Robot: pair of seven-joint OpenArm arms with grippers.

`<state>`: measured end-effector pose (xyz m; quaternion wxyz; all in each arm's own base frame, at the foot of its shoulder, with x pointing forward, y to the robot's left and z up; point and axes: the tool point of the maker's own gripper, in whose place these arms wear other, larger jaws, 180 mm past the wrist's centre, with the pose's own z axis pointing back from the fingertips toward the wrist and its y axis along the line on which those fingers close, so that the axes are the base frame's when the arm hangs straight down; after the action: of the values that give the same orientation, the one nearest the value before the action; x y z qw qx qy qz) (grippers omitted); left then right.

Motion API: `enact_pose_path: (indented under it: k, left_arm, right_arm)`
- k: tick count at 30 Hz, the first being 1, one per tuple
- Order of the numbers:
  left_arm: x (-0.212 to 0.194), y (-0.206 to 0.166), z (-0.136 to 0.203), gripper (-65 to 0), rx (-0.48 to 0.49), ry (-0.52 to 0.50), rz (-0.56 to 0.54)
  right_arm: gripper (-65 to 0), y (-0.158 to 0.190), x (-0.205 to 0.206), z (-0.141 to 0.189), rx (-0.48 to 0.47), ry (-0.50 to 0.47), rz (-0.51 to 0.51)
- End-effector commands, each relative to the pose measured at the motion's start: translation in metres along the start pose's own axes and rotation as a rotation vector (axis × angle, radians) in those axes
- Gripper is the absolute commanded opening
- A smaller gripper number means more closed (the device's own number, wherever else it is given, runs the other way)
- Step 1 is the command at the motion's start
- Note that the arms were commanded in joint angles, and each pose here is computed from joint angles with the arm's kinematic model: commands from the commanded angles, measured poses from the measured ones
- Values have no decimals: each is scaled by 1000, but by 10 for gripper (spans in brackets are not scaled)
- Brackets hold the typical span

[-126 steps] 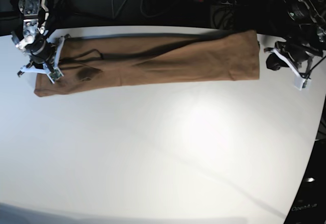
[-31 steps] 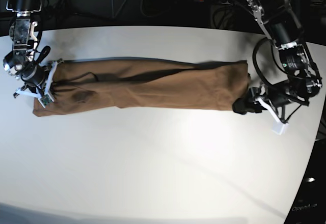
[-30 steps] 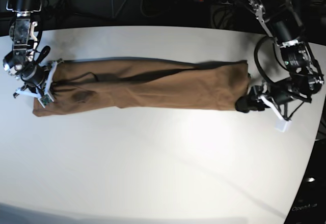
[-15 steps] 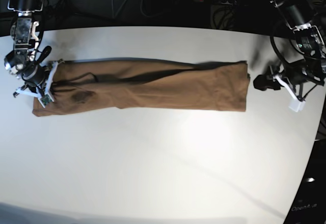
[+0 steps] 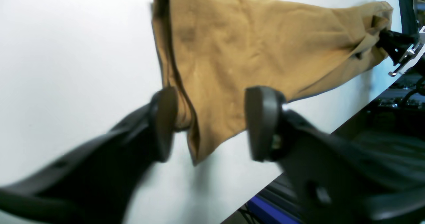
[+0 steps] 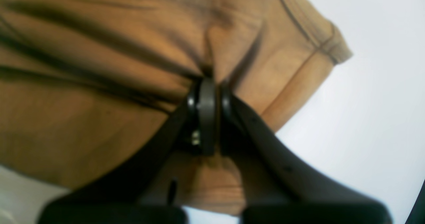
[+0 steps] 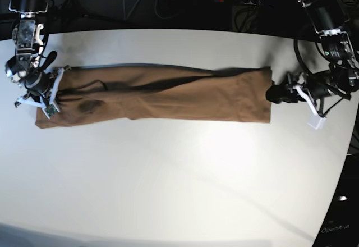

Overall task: Fold the T-shirt properly
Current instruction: 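Open and regrasp the tan strip end with the left gripper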

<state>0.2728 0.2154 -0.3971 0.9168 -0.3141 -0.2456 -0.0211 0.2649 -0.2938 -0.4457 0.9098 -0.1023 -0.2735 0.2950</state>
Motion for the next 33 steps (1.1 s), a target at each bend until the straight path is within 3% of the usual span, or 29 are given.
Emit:
enact_pose_path:
  k: [1, 3, 6, 19, 33]
  left_arm:
    - [16, -1, 8, -202, 1, -43, -26]
    - [16, 1, 10, -100, 9, -41, -30]
    - [17, 4, 13, -18, 18, -39, -32]
    - [3, 23, 12, -12, 119, 45, -43]
    - [3, 14, -13, -14, 49, 43, 22]
  right_arm:
    - [-649, 12, -31, 0, 42, 133, 39]
    - [-649, 11, -30, 0, 41, 131, 39]
    - [-649, 11, -30, 0, 41, 133, 39]
    - [-649, 11, -30, 0, 41, 134, 39]
    - [-649, 14, -33, 0, 45, 139, 39]
